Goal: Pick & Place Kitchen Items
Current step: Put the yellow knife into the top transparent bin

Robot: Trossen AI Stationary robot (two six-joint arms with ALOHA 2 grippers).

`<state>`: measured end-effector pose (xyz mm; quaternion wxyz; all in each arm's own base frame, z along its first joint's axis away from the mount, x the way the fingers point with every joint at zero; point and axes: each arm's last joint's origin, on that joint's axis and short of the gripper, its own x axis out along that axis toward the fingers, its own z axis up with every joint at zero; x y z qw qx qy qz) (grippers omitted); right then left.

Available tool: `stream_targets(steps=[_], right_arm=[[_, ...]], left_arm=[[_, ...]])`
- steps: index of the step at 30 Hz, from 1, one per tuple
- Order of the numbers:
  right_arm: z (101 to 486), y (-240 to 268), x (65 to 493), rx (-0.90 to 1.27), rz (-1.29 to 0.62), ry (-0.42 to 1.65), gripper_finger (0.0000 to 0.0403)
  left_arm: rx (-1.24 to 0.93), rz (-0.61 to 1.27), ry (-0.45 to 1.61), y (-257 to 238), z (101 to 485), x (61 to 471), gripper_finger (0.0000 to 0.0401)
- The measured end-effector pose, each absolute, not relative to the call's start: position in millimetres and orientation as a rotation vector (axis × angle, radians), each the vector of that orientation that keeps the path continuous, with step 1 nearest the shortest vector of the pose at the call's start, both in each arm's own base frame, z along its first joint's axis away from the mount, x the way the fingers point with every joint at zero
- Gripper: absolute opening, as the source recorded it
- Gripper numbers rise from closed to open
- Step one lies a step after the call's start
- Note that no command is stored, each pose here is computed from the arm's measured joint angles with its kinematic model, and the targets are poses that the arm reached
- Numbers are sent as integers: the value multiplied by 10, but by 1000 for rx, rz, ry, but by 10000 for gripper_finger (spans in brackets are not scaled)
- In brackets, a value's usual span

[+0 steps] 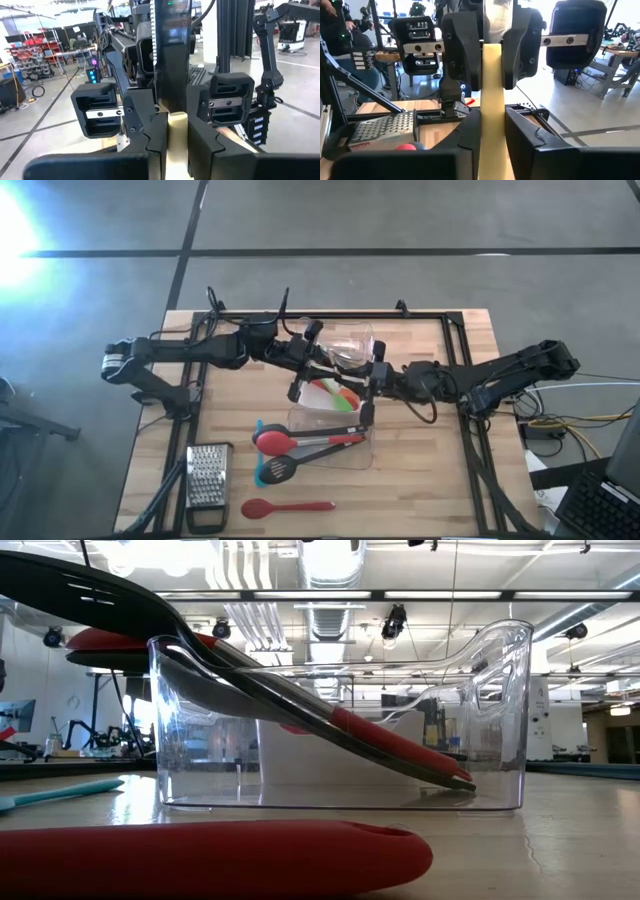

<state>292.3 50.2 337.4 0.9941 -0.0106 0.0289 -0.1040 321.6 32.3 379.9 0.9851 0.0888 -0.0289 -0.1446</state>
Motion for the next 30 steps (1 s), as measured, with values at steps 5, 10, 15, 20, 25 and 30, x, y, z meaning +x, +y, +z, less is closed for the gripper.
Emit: stream_targets(steps=[5,10,15,20,25,30], right_arm=[[3445,542,2901,-11,-196,44,127],[3554,609,2854,-16,-167,101,168],[3616,620,2786,11,-169,287,178],[3692,597,2645,77,-212,480,171],[3683,562,2498,102,-285,632,157],[3711,481,2250,104,-471,672,136]], left_arm=[[200,-290,28,324,3877,3201,50],[232,-205,205,349,3955,3137,50],[300,-104,402,373,4082,3019,50],[330,-33,607,438,4092,2946,50],[370,7,745,567,3975,2997,50],[401,1,868,770,3734,3190,50]])
